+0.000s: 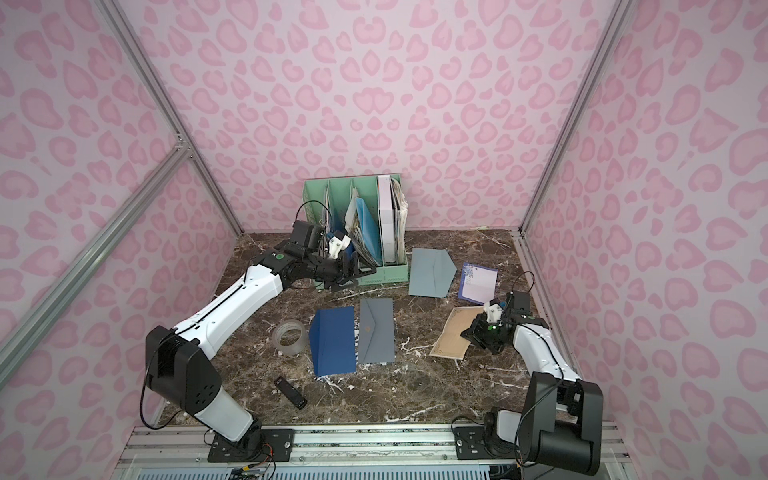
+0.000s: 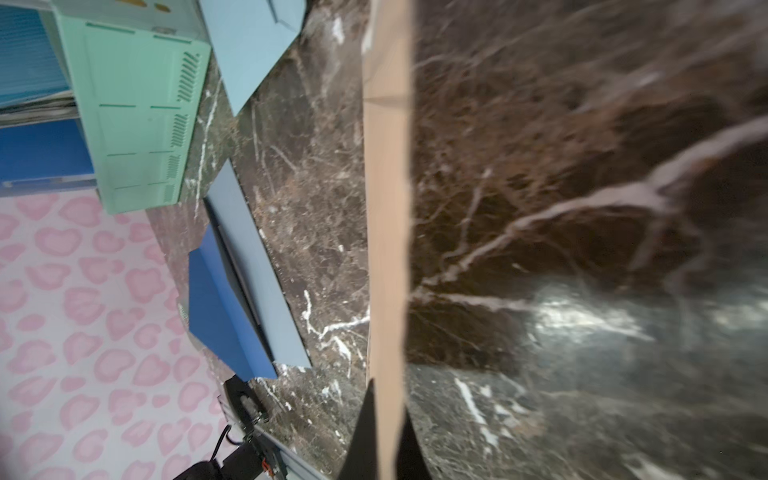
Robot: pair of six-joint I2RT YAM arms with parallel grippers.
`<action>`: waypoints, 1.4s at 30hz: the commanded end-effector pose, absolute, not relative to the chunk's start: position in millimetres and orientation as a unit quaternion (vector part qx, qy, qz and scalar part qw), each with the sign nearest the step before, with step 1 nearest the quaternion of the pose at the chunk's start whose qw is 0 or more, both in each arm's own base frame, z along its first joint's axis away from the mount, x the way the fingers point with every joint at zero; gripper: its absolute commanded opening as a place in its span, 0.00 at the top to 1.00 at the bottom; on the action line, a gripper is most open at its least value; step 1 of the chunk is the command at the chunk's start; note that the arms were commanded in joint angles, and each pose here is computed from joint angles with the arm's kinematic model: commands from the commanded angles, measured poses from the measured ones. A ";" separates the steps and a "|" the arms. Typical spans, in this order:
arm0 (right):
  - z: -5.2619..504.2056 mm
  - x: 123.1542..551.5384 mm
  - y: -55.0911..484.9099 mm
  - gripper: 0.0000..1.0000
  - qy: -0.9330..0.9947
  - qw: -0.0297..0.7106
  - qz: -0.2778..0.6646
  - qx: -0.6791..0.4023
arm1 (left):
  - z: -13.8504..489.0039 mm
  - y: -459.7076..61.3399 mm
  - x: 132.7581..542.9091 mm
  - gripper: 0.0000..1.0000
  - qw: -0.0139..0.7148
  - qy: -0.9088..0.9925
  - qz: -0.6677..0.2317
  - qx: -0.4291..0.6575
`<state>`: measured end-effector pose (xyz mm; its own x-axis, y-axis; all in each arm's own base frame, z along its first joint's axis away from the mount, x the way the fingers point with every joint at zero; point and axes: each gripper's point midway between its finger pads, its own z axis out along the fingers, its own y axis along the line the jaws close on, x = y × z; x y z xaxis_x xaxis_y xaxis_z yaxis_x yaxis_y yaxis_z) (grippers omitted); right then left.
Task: Take the letter paper out of the envelope
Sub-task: Place the letter paper at the center of the board.
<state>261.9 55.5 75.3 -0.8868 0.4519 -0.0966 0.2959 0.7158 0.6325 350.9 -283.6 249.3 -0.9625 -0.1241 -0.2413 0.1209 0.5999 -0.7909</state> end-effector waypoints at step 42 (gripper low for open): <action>43.5 271.7 -98.8 0.50 0.949 0.081 -0.026 0.303 | 250.5 -290.4 343.8 0.15 0.119 0.880 -0.459 0.032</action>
<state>275.9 -93.5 43.3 -0.8085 0.5631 -0.1709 0.5655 0.8238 0.0390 342.6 -290.0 249.2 -0.9722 -0.0573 -0.2270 0.1531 0.5777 -0.8017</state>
